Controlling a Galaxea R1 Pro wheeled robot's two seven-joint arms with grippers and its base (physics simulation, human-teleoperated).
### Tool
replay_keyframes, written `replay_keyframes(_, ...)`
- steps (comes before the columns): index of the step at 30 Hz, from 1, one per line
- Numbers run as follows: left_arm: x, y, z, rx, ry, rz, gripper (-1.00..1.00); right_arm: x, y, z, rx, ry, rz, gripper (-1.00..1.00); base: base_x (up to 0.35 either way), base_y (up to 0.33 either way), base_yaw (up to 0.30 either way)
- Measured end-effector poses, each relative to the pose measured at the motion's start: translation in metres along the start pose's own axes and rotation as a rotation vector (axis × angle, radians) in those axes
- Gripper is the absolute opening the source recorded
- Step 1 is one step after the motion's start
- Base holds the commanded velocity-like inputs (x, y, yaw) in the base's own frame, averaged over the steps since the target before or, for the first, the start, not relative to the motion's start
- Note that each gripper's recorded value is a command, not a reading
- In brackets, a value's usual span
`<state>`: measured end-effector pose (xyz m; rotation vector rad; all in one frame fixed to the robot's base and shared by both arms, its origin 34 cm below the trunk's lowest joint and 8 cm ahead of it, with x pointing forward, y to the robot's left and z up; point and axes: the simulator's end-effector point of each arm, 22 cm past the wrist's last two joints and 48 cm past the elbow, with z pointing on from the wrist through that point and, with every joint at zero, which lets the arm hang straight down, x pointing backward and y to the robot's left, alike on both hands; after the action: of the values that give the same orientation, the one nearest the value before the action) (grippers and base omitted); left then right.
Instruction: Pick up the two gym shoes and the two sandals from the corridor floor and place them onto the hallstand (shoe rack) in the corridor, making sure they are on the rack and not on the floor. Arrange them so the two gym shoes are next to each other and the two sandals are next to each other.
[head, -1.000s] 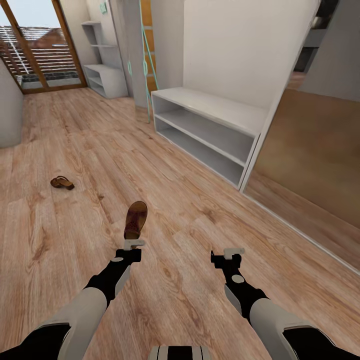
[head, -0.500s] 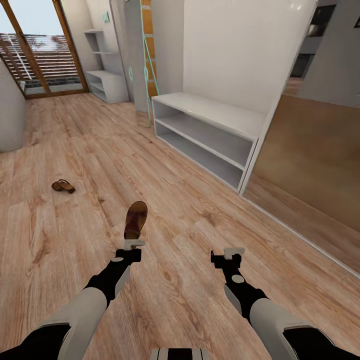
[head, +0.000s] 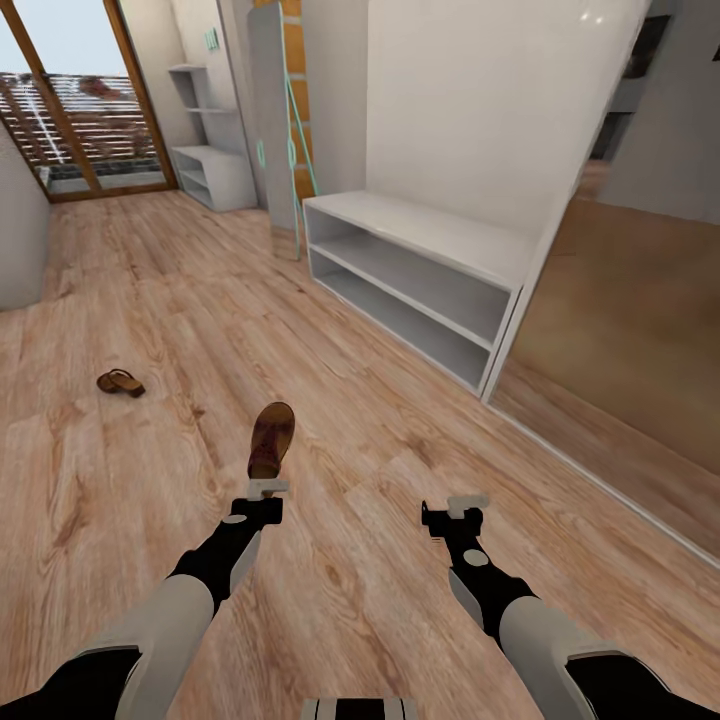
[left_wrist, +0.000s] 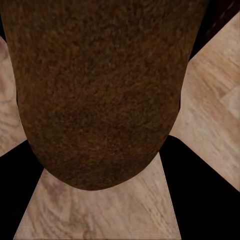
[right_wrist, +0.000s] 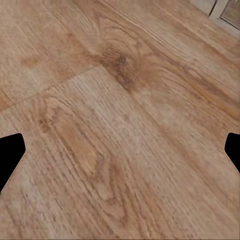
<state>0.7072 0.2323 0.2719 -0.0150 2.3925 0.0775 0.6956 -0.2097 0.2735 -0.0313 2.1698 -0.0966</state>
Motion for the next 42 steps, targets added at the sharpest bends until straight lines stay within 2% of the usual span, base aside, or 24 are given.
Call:
replay_keyframes(9,0.001,0.003,0.0,-0.005,0.003,-0.015,-1.0,0.0,0.0,0.0,0.0,0.001,0.0,1.0,0.333,0.0,0.0)
replay_keyframes(18,0.007,0.014,0.001,-0.026,0.017,-0.091,-1.0,0.0,0.0,0.0,0.0,0.0,0.0,1.0,0.344,0.0,0.0)
replay_keyframes(22,0.009,0.017,0.001,-0.032,0.019,-0.11,-1.0,-0.001,0.0,0.0,0.001,-0.002,0.001,1.0,0.347,0.0,0.0)
replay_keyframes(42,0.004,0.019,0.001,-0.039,-0.007,-0.129,-1.0,-0.004,-0.002,0.001,0.006,-0.005,0.004,1.0,0.349,0.0,0.0)
